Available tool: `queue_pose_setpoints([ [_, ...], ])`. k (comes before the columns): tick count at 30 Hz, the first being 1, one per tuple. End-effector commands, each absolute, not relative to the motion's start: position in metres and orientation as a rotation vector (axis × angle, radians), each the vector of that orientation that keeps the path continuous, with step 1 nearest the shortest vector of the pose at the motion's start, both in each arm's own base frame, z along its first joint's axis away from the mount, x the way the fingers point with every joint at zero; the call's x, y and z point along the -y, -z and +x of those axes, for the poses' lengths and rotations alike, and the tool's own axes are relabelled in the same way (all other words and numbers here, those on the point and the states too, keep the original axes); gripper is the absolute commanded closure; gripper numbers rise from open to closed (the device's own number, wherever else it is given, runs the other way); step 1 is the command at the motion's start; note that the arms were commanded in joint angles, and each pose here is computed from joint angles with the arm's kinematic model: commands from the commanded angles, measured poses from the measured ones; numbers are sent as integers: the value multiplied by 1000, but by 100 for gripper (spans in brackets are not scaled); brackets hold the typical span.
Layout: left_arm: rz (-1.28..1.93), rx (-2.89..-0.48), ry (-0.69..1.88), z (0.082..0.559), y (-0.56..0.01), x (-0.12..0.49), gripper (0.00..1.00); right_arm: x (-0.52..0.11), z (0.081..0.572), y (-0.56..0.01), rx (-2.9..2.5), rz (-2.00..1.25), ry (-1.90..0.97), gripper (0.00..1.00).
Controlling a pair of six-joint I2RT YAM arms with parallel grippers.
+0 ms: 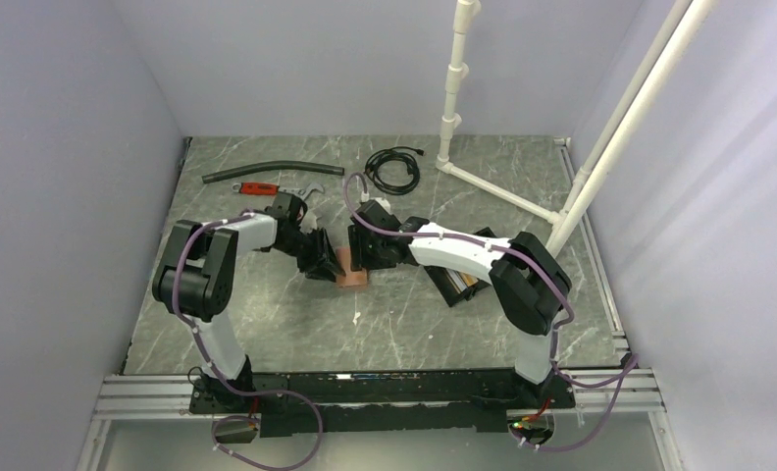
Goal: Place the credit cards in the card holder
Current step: Close the card holder at the center of the board.
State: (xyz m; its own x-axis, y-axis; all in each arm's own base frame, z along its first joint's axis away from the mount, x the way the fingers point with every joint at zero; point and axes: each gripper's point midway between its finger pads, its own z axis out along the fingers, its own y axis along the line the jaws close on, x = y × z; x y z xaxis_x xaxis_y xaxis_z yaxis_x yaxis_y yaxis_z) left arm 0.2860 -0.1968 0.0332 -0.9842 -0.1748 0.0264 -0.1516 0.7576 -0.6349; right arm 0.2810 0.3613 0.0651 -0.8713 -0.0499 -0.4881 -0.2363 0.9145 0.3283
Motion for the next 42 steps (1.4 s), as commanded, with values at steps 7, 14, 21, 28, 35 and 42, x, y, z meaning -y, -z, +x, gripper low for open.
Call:
queue_pose_setpoints([
  [7,-268,-2803,1253,277,-53,212,60,-350,303,-84,-2516,-373,-358,49],
  [14,-241,-2786,1149,287,-72,204,62,-360,307,-87,-2479,-505,-360,62],
  [21,-244,-2685,1131,307,-103,201,67,-368,309,-83,-2481,-595,-362,72],
  [28,-261,-2665,1304,323,-96,221,82,-359,310,-75,-2485,-603,-285,73],
  [35,-234,-2670,1392,323,-83,229,86,-360,309,-70,-2496,-615,-282,78],
  [42,-237,-2686,1405,321,-73,230,87,-364,308,-69,-2501,-635,-296,71],
])
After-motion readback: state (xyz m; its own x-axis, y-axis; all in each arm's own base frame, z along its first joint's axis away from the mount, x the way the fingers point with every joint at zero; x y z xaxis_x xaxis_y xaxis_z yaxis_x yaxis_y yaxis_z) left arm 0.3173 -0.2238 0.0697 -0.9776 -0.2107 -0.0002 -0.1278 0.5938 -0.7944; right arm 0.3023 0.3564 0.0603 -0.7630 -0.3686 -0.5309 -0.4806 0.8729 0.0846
